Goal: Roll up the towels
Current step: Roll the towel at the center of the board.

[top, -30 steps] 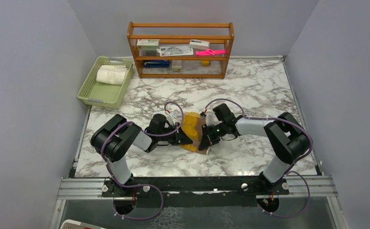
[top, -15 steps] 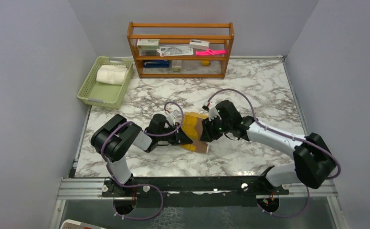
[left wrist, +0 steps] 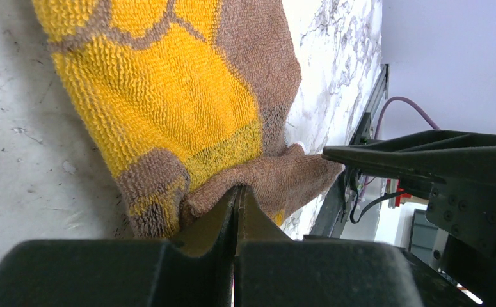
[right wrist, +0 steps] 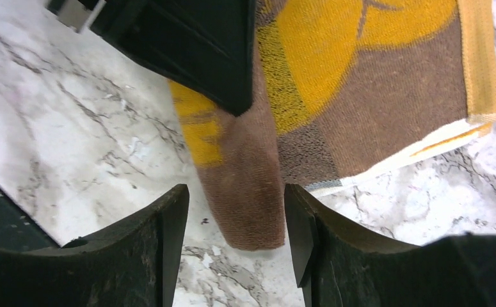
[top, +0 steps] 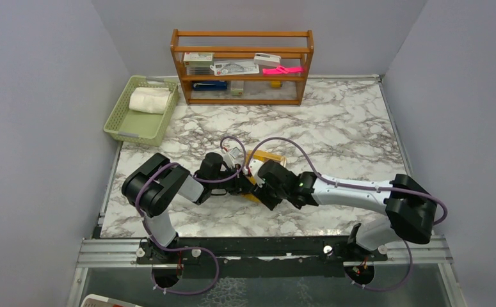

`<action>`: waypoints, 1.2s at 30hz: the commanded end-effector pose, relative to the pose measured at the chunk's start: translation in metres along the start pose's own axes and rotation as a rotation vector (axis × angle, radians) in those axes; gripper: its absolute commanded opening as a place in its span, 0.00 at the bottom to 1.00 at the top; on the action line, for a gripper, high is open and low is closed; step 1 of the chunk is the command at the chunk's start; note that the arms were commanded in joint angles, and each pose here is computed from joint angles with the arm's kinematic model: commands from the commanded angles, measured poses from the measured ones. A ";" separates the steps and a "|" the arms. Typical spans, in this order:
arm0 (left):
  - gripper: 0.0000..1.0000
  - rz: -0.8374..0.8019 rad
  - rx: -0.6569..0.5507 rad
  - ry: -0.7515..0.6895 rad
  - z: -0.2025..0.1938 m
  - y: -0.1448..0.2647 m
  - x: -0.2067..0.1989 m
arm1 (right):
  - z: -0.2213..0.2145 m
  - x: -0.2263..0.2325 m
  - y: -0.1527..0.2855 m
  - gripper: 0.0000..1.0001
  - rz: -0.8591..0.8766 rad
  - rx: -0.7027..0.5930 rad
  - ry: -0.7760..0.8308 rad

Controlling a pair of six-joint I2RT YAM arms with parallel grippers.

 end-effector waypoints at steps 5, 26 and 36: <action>0.00 0.383 0.060 0.123 -0.035 0.011 0.062 | 0.004 -0.001 0.000 0.58 -0.092 0.050 0.155; 0.00 0.375 0.084 0.134 -0.037 0.010 0.064 | 0.029 0.013 -0.001 0.59 -0.031 -0.059 0.264; 0.00 0.377 0.089 0.142 -0.038 0.011 0.065 | 0.027 0.029 -0.010 0.57 0.071 -0.043 0.302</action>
Point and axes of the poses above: each gripper's point midway between its finger pads, its own y axis back along the fingers, its own x axis along the line the jaws close on, z = x × y, the point moved 10 cm from there along y, back along the fingers, and after that the axes turned 5 degrees about y, right-handed, at the moved point
